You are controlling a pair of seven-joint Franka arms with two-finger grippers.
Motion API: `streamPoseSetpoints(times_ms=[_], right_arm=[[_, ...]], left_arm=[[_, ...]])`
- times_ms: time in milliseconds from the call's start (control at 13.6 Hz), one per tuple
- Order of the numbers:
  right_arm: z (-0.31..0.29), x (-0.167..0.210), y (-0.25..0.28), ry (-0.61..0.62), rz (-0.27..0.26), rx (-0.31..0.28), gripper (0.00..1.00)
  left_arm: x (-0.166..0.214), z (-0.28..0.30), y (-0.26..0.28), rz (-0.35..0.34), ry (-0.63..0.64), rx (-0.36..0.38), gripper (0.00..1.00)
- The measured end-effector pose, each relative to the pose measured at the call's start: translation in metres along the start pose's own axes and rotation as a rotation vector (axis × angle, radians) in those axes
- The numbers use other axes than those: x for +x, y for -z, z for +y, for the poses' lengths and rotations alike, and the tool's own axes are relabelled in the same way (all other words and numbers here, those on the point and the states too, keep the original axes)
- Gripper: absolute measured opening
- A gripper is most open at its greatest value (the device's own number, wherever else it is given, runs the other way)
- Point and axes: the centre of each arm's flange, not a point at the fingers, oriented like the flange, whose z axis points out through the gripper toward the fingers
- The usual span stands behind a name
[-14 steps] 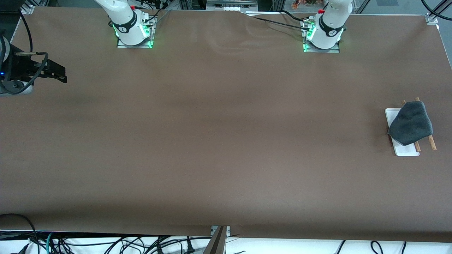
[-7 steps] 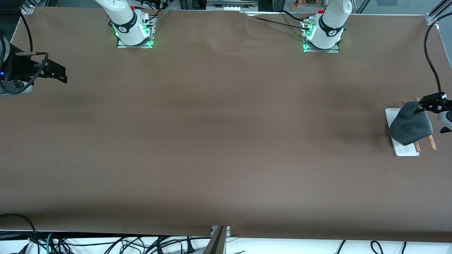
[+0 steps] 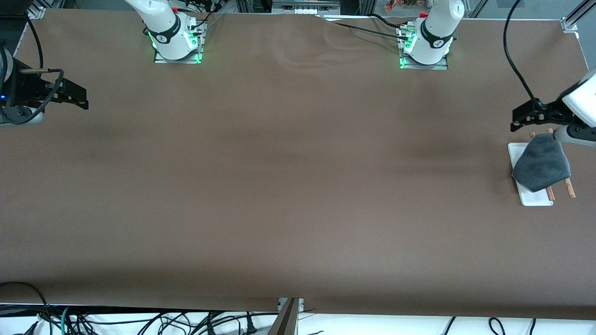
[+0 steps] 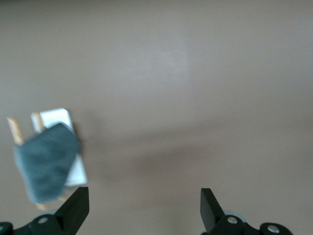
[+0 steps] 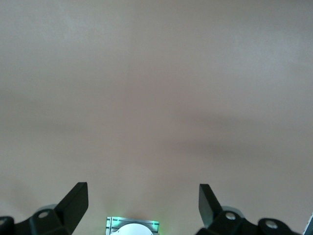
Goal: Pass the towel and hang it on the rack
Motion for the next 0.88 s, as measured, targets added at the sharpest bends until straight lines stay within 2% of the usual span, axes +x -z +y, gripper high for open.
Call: streamPoseSetpoints(times_ms=[294,883], right_arm=[[0.000,0.000,0.000,0.000,0.000,0.000,1.00],[-0.002,0.000,0.000,0.003,0.001,0.000,1.00]], left_arm=[[-0.016,0.003,-0.009,0.004,0.037,-0.010,1.00],[-0.019,0.005,-0.012,-0.002,0.034,-0.005,1.00]])
